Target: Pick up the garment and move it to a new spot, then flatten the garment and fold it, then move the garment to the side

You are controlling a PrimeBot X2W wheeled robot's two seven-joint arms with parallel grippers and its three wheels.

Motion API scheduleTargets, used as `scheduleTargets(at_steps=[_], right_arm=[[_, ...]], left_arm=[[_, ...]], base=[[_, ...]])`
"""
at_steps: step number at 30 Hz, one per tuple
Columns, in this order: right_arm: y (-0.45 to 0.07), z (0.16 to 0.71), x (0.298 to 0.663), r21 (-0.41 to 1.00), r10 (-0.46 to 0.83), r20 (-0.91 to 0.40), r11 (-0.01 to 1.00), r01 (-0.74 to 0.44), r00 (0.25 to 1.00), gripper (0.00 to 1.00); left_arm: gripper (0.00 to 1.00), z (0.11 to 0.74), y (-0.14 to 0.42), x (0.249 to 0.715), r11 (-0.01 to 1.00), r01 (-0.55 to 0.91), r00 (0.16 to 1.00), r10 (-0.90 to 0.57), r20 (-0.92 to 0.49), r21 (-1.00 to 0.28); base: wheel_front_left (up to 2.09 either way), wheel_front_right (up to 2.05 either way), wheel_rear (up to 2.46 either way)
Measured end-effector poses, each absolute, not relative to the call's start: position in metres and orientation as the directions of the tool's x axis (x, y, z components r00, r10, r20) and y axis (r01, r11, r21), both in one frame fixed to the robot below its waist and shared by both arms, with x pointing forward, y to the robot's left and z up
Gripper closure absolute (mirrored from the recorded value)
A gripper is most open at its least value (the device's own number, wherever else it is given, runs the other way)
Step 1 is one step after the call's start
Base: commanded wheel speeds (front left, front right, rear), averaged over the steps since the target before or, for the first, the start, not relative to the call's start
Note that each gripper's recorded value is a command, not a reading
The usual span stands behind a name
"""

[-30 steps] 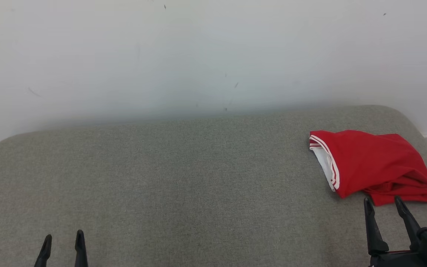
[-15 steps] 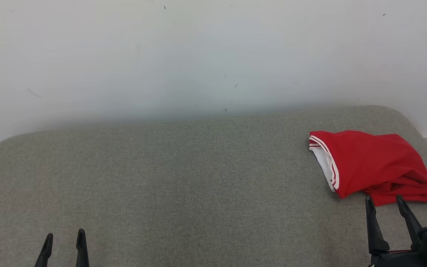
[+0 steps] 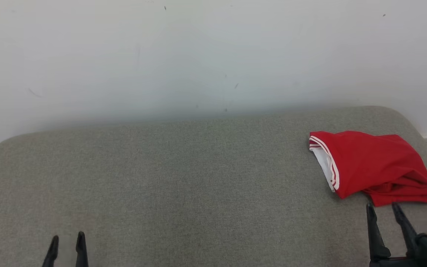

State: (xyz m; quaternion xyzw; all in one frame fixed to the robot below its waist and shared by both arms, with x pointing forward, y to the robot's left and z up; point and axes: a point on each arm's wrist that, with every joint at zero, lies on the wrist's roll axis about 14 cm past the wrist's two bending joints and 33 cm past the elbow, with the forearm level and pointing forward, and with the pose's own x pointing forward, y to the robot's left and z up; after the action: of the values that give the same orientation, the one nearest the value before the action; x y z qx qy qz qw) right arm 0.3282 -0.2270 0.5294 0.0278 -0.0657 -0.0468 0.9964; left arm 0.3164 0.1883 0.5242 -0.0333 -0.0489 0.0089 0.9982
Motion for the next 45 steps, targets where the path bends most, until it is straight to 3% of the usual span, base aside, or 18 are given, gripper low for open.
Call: scheduleTargets(at_steps=[10, 21, 45], right_arm=[[-0.223, 0.497, 0.321, 0.121, -0.110, 0.017, 0.987, 0.107, 0.994, 1.00], [-0.227, 0.488, 0.327, 0.289, -0.131, -0.044, 0.947, 0.138, 0.990, 1.00], [-0.224, 0.473, 0.342, 0.627, -0.118, -0.147, 0.757, 0.184, 0.982, 1.00]], left_arm=[[1.00, 0.500, 0.185, 0.315, 0.992, -0.027, 1.000, 0.028, 0.012, -0.122], [1.00, 0.483, 0.192, 0.317, 0.954, -0.071, 0.996, 0.052, -0.072, -0.292], [1.00, 0.471, 0.196, 0.335, 0.776, -0.133, 0.987, 0.043, -0.158, -0.617]], base=[[0.00, 0.00, 0.00], [0.00, 0.00, 0.00], [0.00, 0.00, 0.00]])
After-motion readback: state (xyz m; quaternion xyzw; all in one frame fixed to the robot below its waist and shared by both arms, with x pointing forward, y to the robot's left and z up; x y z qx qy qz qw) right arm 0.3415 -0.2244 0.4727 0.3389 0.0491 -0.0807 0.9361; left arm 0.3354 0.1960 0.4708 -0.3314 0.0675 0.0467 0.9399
